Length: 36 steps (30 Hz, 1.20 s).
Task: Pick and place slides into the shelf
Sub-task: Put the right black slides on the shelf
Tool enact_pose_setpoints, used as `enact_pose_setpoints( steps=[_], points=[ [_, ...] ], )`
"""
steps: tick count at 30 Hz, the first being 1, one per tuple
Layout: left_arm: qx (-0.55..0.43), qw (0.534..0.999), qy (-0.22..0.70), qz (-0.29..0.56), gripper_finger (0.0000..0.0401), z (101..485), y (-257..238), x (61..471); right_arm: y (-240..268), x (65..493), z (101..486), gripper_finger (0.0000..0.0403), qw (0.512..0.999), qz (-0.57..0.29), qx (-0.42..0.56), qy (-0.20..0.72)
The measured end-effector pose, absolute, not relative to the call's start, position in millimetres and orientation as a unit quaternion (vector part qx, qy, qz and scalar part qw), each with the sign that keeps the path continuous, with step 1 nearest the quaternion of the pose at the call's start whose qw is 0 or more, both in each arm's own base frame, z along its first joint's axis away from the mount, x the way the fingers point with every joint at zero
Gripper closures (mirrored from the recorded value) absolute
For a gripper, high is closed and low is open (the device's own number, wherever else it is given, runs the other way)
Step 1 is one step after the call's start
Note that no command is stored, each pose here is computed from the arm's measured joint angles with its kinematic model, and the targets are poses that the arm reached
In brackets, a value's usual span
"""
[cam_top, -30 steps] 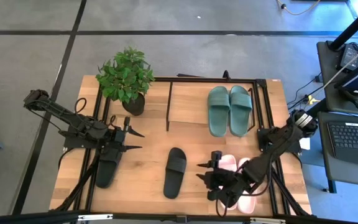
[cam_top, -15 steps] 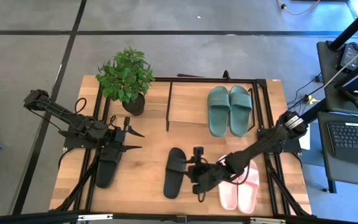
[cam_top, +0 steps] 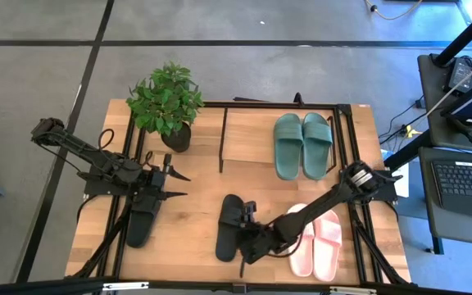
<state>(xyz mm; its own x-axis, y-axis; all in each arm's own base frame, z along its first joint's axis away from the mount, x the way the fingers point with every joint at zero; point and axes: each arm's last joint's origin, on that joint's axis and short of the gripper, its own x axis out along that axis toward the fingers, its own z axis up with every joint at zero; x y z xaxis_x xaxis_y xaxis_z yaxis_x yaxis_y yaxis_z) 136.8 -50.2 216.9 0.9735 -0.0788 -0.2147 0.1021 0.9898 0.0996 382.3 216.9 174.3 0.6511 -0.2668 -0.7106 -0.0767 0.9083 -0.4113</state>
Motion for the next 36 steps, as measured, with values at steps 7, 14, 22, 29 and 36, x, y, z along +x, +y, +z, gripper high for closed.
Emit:
enact_pose_setpoints(
  steps=[7, 14, 22, 29, 36],
  points=[
    [0.055, 0.992, 0.106, -0.046, 0.0197, 216.9, -50.2, 136.8, 215.7, 395.0, 159.2, 0.0217, 0.855, -0.111, -0.227, 0.453],
    [0.055, 0.992, 0.106, -0.046, 0.0197, 216.8, -50.2, 136.8, 207.6, 394.2, 153.6, 0.025, 0.843, -0.155, -0.211, 0.47],
    [0.055, 0.992, 0.106, -0.046, 0.0197, 216.8, -50.2, 136.8, 206.5, 392.4, 153.0, 0.0369, 0.837, -0.155, -0.218, 0.478],
    [0.055, 0.992, 0.106, -0.046, 0.0197, 216.8, -50.2, 136.8, 206.0, 391.8, 154.0, 0.0381, 0.838, -0.16, -0.208, 0.478],
    [0.057, 0.991, 0.109, -0.046, 0.0197, 216.3, -50.1, 136.7, 211.6, 383.6, 190.5, 0.0391, 0.848, -0.147, -0.197, 0.469]
  ],
)
